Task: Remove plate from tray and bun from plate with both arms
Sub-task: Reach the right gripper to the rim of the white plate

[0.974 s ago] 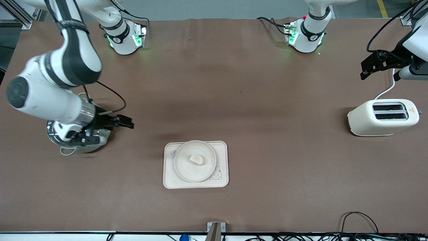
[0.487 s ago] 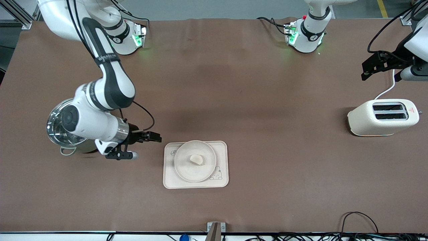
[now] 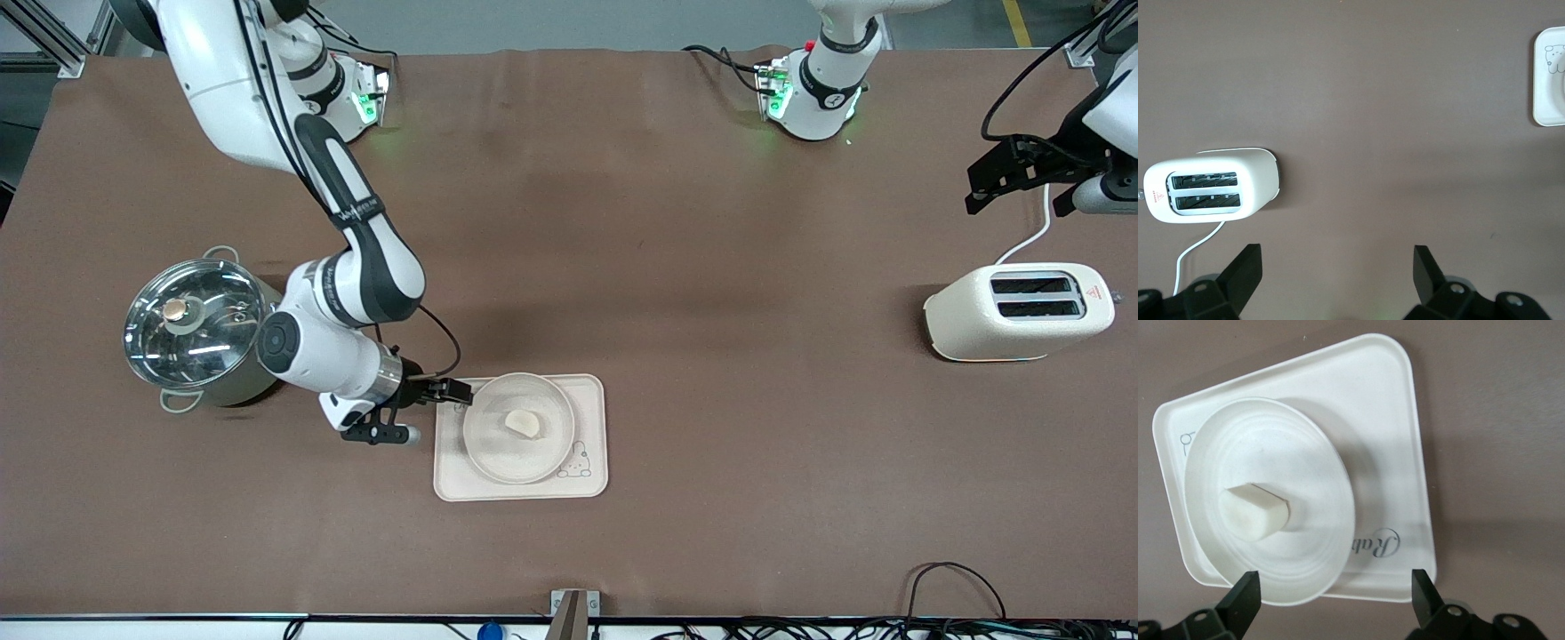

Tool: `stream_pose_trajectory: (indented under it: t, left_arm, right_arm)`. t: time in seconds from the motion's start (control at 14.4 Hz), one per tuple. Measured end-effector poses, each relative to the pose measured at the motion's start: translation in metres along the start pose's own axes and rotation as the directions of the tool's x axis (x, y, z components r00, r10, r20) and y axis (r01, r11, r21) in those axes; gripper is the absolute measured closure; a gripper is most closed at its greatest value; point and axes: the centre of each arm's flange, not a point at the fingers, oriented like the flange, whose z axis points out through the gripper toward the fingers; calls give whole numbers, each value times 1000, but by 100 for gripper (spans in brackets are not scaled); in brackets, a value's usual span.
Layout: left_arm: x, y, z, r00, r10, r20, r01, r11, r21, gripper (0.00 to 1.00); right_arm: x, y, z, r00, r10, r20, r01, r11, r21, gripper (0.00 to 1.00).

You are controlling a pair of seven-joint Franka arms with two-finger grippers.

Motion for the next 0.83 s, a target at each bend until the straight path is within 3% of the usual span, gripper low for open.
stream_pose_trajectory:
  t: [0.14,0.35,0.49,0.56,0.83]
  left_arm:
    - [2,0,4,1000,0,7,0,1000,-1,0]
    - [4,-1,6,1000,0,11,0,1000,-2,0]
    - [4,0,6,1000,0,10,0,1000,-2,0]
    - [4,0,6,1000,0,10,0,1000,-2,0]
    - [4,0,6,1000,0,9,0,1000,-2,0]
  right_arm:
    - [3,4,7,999,36,4,-36,999,26,2]
    - [10,15,25,996,76,-49,-74,996,40,5]
    - [9,20,39,995,85,-59,-83,996,35,7]
    - [8,21,44,995,87,-56,-86,996,32,14]
    - [7,22,49,995,89,-52,-87,996,30,23]
